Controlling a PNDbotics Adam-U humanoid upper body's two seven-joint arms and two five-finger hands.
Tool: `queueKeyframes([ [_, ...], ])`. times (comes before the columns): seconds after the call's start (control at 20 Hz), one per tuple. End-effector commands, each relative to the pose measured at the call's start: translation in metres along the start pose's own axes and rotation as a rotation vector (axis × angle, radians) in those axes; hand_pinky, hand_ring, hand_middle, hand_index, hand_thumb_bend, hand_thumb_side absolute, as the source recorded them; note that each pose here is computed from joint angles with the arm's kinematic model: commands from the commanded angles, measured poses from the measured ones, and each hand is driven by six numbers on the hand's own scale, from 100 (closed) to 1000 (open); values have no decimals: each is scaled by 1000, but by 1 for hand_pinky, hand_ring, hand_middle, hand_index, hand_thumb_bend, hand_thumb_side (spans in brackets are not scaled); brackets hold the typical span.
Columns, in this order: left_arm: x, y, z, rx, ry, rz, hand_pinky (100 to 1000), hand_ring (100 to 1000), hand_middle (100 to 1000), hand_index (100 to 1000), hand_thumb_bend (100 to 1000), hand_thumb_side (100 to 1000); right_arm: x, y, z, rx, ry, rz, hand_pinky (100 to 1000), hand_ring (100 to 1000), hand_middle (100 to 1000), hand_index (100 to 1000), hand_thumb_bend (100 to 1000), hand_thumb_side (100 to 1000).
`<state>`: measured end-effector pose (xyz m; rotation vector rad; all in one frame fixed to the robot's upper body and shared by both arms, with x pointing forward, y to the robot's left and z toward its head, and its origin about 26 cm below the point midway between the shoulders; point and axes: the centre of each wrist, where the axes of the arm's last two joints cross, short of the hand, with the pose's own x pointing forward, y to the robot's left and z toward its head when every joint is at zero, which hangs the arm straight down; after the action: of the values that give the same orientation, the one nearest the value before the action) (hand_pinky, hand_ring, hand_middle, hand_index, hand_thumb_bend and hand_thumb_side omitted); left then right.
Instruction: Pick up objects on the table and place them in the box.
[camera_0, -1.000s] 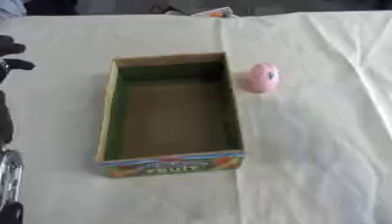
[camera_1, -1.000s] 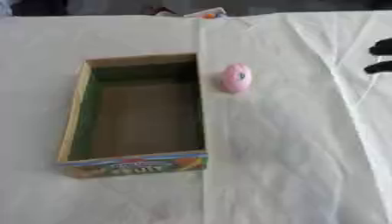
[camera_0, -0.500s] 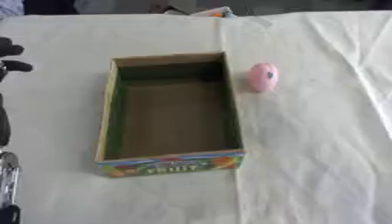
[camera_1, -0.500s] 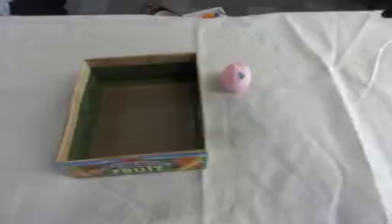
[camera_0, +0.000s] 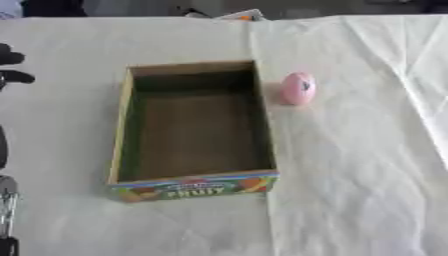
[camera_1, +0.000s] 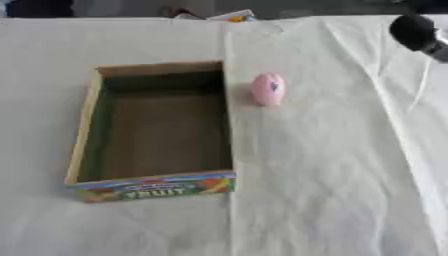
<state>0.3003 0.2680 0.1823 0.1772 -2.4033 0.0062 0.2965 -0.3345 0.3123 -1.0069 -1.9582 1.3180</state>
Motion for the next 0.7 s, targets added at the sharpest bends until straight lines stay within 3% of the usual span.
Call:
queueKeyframes([
  [0.05, 7, 1, -5, -17, -30, -2, 522, 632, 576, 606, 100, 929, -13, -6, -5, 68, 27, 70, 691, 829, 789, 915, 662, 1000],
  [0.2, 7, 1, -4, -18, -29, 2, 522, 633, 577, 606, 100, 929, -25, 0, -13, 116, 40, 81, 694, 832, 792, 915, 656, 1000],
  [0.35, 7, 1, -4, -21, -25, 3, 522, 634, 577, 604, 100, 931, -35, 5, -21, 161, 37, 104, 697, 834, 793, 911, 705, 996],
  [0.7, 6, 0, -2, -25, -17, 9, 522, 635, 577, 603, 100, 932, -51, 17, -43, 270, 37, 67, 710, 845, 793, 906, 746, 843],
])
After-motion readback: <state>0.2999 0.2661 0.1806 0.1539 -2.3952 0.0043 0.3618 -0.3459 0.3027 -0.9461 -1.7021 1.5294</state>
